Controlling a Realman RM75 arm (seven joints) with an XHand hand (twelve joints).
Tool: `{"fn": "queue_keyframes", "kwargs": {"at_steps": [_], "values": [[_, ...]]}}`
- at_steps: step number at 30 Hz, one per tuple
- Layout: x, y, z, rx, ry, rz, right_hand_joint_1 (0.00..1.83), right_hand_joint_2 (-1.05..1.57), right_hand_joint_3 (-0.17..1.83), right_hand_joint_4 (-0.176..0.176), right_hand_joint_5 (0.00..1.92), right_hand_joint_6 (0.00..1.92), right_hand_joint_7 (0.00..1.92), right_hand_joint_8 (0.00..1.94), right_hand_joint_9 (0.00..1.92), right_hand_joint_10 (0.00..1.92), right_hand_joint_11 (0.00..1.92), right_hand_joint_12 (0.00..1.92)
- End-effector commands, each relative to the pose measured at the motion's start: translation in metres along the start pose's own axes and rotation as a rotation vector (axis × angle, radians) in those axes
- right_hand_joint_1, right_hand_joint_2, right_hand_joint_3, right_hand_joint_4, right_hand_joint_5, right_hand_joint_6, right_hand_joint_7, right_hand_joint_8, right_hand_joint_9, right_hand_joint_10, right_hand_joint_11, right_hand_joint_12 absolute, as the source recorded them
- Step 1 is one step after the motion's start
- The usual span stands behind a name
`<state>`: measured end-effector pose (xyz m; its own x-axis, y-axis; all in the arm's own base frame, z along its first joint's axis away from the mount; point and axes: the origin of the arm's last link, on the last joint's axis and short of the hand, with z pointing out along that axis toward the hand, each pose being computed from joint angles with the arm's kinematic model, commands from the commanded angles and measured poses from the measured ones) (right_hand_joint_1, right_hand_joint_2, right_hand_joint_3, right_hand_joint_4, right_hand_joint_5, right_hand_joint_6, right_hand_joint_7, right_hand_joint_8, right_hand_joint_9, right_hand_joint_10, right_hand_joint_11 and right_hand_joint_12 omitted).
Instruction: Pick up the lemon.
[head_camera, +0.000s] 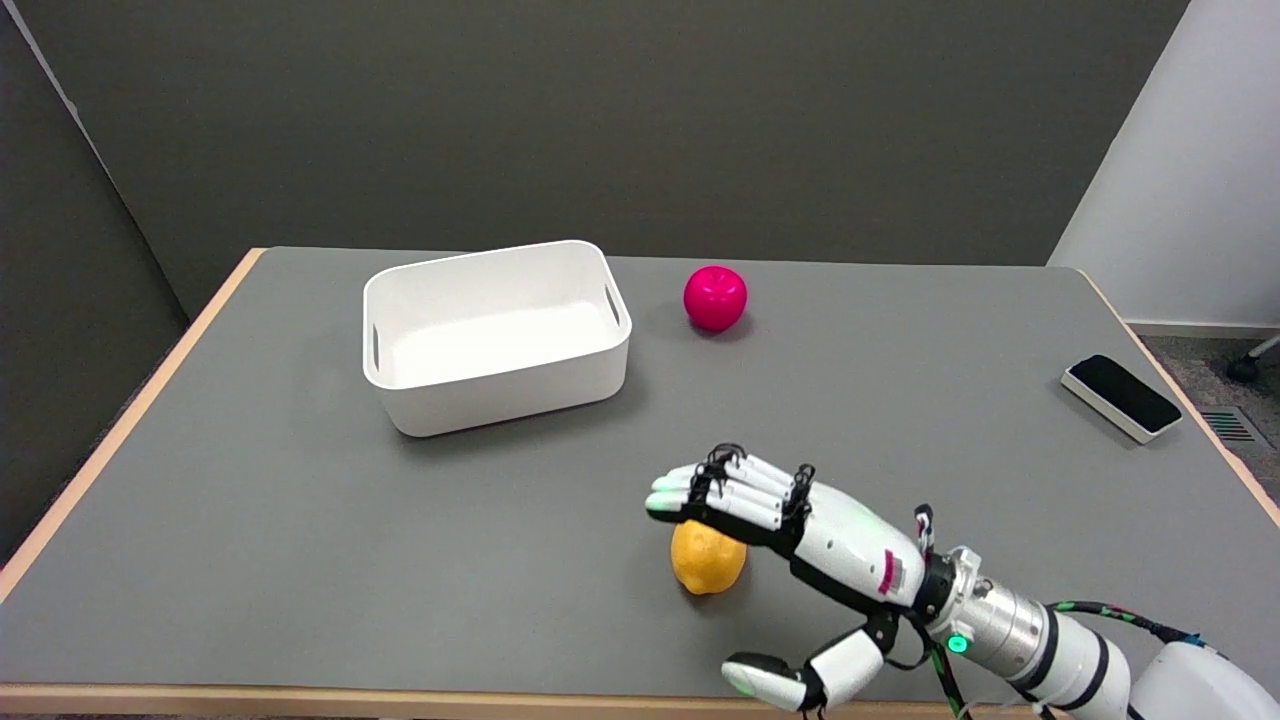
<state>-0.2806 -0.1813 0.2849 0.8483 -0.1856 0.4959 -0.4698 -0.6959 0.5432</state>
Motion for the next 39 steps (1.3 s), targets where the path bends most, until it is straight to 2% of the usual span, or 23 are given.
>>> {"fn": "queue_keyframes", "kwargs": {"at_steps": [1, 6, 14, 27, 29, 33, 39], "values": [[-0.017, 0.0, 0.011, 0.002, -0.015, 0.03, 0.53, 0.64, 0.85, -0.036, 0.17, 0.36, 0.18, 0.29, 0.02, 0.65, 0.0, 0.92], [-0.008, 0.03, 0.024, -0.056, 0.003, 0.049, 0.52, 0.64, 0.85, -0.036, 0.17, 0.36, 0.18, 0.29, 0.02, 0.65, 0.0, 0.91], [-0.017, 0.066, 0.023, -0.121, 0.006, 0.236, 0.51, 0.64, 0.85, -0.037, 0.17, 0.36, 0.18, 0.28, 0.02, 0.64, 0.0, 0.9], [-0.018, 0.068, 0.027, -0.12, 0.001, 0.235, 0.53, 0.65, 0.86, -0.04, 0.18, 0.37, 0.18, 0.28, 0.02, 0.64, 0.0, 0.91], [-0.018, 0.069, 0.027, -0.121, 0.0, 0.236, 0.52, 0.6, 0.96, -0.04, 0.15, 0.44, 0.15, 0.37, 0.02, 0.65, 0.0, 0.95], [-0.018, 0.074, 0.026, -0.131, -0.001, 0.241, 0.52, 0.6, 0.96, -0.039, 0.15, 0.44, 0.16, 0.37, 0.02, 0.66, 0.0, 0.95], [-0.021, 0.081, 0.026, -0.154, -0.004, 0.248, 0.54, 0.65, 0.85, -0.039, 0.18, 0.37, 0.2, 0.28, 0.03, 0.65, 0.0, 0.93]]}}
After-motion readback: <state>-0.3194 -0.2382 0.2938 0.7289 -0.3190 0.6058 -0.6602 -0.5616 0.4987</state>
